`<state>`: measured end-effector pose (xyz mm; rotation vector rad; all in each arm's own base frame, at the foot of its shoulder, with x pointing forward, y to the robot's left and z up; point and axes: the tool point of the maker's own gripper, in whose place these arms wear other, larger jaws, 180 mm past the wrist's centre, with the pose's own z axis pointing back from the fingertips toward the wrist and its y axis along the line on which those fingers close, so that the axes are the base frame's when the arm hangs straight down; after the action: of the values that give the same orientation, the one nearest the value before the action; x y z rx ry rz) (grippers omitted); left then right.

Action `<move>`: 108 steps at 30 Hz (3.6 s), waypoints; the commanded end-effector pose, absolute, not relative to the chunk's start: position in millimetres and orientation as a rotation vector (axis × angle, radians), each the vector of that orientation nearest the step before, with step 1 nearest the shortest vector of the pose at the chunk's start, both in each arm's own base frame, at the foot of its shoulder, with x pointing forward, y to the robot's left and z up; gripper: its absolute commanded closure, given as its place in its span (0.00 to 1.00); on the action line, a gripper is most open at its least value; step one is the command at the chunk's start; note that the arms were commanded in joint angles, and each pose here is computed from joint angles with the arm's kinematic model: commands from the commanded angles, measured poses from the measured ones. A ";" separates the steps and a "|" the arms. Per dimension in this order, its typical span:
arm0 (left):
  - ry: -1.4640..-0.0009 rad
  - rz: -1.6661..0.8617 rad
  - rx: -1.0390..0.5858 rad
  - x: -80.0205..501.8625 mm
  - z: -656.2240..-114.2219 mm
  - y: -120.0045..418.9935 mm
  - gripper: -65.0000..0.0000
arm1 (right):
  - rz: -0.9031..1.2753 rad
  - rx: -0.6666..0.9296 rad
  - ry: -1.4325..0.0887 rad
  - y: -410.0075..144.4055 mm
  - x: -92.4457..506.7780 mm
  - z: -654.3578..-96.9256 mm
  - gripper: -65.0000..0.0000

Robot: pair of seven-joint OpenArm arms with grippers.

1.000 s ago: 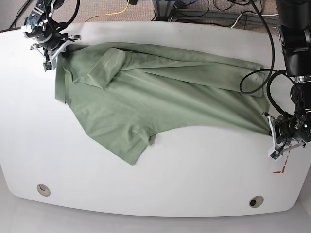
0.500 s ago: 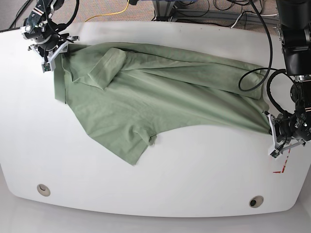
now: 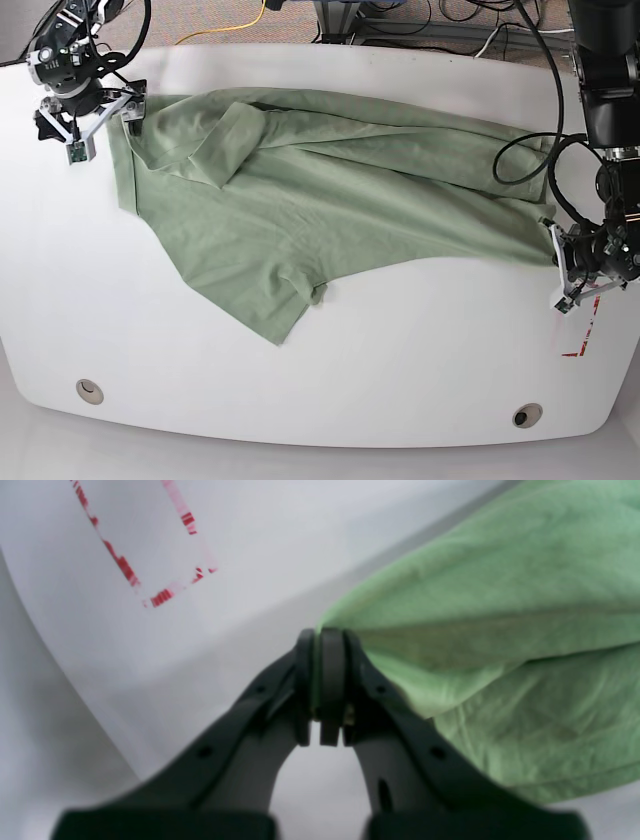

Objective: Layout the t-shirt on the table in an organized manner, then fold the t-shirt properly
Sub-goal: 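Drag the side edge outward with the left gripper, flattening the polo, then release the collar corner and swing the right gripper over the polo, then grasp the polo's fabric near the collar with the right gripper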

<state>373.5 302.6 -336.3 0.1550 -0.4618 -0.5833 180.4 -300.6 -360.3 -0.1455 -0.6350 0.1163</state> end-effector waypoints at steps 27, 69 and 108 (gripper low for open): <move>-0.488 -0.584 0.153 376.4 -332.6 298.2 1.00 | 0.515 0.646 -0.893 -43.8 254.7 -301.9 0.01; -0.498 -0.582 0.132 378.4 -334.8 289.6 1.00 | 0.775 0.861 -0.554 131.2 239.0 -400.0 0.90; -0.578 -0.581 0.168 405.0 -302.2 292.9 1.00 | 0.789 0.751 -0.349 70.7 161.9 -468.2 0.90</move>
<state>389.6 285.7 -327.4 0.1323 -0.5117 -0.5837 182.6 93.4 -437.5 0.8905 -0.4840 0.7177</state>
